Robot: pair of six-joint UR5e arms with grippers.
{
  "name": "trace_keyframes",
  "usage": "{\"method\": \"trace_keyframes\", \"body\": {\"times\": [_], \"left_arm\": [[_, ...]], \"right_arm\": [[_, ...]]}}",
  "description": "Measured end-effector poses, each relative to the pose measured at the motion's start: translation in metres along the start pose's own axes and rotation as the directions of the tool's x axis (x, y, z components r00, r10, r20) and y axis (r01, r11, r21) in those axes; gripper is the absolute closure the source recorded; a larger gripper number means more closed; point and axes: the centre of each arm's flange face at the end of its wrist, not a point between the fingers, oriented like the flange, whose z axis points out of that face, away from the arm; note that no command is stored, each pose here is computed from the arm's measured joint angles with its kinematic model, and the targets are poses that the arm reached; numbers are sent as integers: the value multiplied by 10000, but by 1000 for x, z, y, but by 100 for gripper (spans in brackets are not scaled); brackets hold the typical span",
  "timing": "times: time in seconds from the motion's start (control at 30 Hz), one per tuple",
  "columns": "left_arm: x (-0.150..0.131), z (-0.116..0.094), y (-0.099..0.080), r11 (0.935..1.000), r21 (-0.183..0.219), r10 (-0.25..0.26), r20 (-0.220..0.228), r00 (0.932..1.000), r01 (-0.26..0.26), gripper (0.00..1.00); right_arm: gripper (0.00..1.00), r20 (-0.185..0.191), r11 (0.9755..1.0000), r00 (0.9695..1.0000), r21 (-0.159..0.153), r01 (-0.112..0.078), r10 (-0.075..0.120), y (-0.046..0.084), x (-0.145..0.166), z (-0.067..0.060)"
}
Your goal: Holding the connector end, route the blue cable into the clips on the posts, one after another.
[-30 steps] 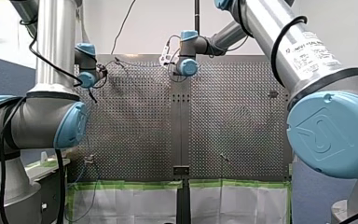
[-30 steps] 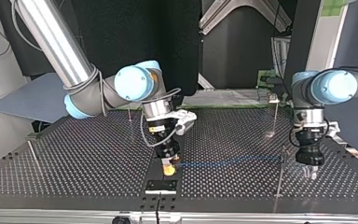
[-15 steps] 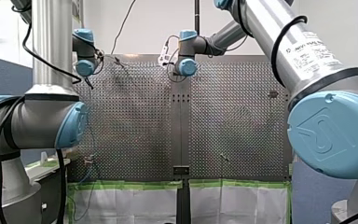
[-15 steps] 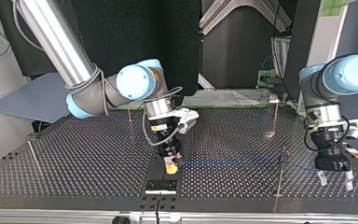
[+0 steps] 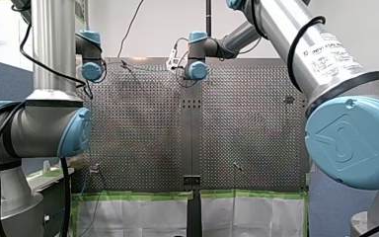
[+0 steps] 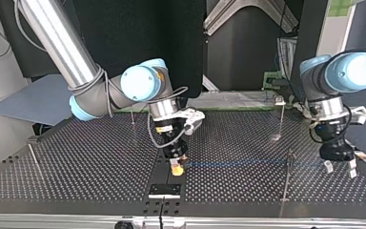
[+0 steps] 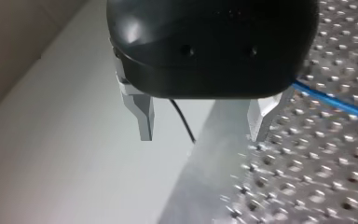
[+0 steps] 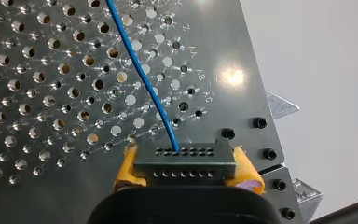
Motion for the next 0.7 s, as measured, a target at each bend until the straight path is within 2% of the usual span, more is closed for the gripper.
{"method": "trace_keyframes", "body": {"times": [0.13, 0.3, 0.47, 0.7], "left_arm": [[8, -6, -2, 9990, -320, 297, -300, 9991, -307, 0], [21, -20, -4, 9947, -701, 699, -818, 9942, -757, 0], [30, -37, -17, 9894, -780, 1113, -1333, 9848, -1223, 0], [25, -58, -40, 9811, -780, 1625, -1660, 9727, -1772, 0]], "right_arm": [[100, 9, 10000, 10000, 0, -2, 2, 0, 0, 0], [100, -4, 10000, 10000, 3, -9, 9, 0, 0, 0], [100, -13, 10000, 10000, 6, -15, 15, 0, 0, 0], [100, 13, 10000, 10000, 19, -7, 7, -1, 0, 0]]}}
